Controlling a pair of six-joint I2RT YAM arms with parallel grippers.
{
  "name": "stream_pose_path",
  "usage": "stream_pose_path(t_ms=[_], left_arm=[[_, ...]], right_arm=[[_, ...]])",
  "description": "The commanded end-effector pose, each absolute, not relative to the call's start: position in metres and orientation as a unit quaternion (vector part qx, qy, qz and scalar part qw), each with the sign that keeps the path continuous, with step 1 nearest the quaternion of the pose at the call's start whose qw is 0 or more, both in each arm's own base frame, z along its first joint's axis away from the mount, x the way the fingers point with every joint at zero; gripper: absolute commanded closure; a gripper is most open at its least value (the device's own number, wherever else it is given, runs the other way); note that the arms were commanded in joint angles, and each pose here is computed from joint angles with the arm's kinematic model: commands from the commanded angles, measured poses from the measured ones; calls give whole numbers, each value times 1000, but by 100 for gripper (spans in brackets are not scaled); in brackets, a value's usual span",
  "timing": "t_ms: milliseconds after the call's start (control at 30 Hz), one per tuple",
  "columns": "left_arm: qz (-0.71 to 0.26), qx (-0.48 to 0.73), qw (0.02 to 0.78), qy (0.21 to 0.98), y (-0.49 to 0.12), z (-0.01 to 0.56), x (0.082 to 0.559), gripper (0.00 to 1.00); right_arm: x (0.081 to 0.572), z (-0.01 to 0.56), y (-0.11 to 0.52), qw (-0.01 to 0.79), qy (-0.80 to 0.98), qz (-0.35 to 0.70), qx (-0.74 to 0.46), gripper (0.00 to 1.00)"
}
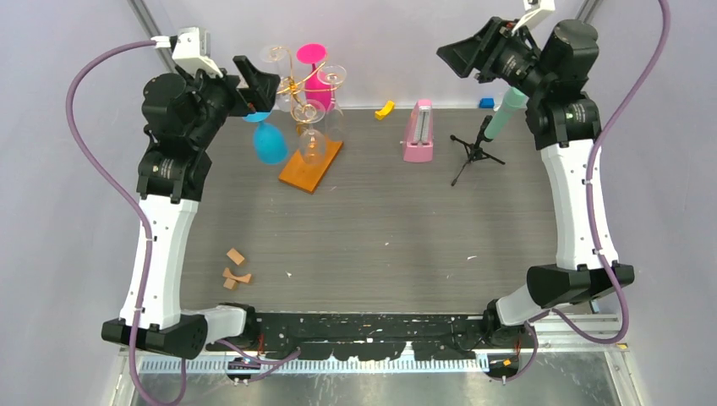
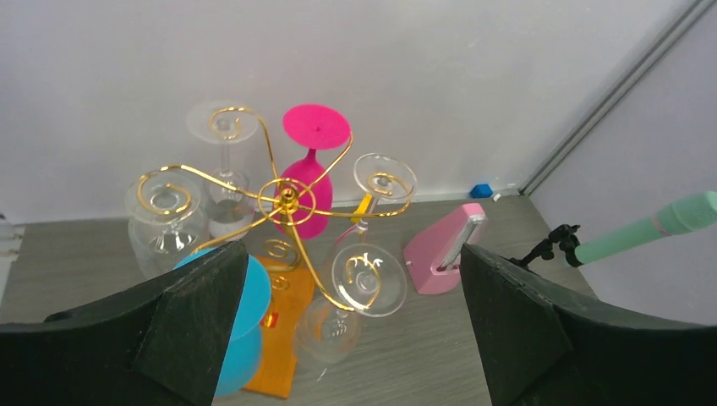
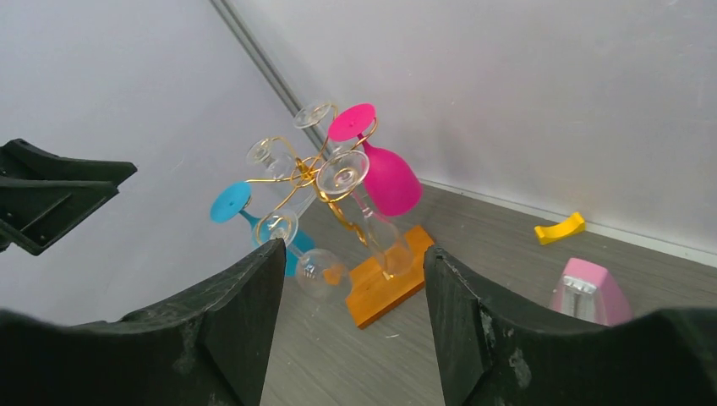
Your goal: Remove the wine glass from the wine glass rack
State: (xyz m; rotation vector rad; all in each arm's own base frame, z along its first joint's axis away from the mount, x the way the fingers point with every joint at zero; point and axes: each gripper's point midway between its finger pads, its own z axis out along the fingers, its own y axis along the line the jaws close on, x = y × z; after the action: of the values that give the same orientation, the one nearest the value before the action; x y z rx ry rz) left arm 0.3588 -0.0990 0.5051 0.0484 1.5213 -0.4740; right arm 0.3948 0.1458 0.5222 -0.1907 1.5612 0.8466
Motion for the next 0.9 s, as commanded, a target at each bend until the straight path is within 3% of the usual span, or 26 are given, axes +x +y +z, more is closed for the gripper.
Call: stream_pose_path(t_ms=[0, 467, 667, 867], left_arm=[[-195, -14, 699, 688, -86, 505, 356, 0], [-233, -6, 698, 677, -96, 488, 341, 0], [-250, -5, 679, 691, -104, 478, 349, 0], [-259, -4, 662, 703, -110, 469, 358, 0]], right_arm=[[393, 532, 166, 625, 662, 400, -102, 34], [417, 498, 217, 550, 678, 486, -45, 33], [431, 451, 269, 445, 705, 552, 12, 24], [431, 407, 324, 344, 730, 589, 43, 24]])
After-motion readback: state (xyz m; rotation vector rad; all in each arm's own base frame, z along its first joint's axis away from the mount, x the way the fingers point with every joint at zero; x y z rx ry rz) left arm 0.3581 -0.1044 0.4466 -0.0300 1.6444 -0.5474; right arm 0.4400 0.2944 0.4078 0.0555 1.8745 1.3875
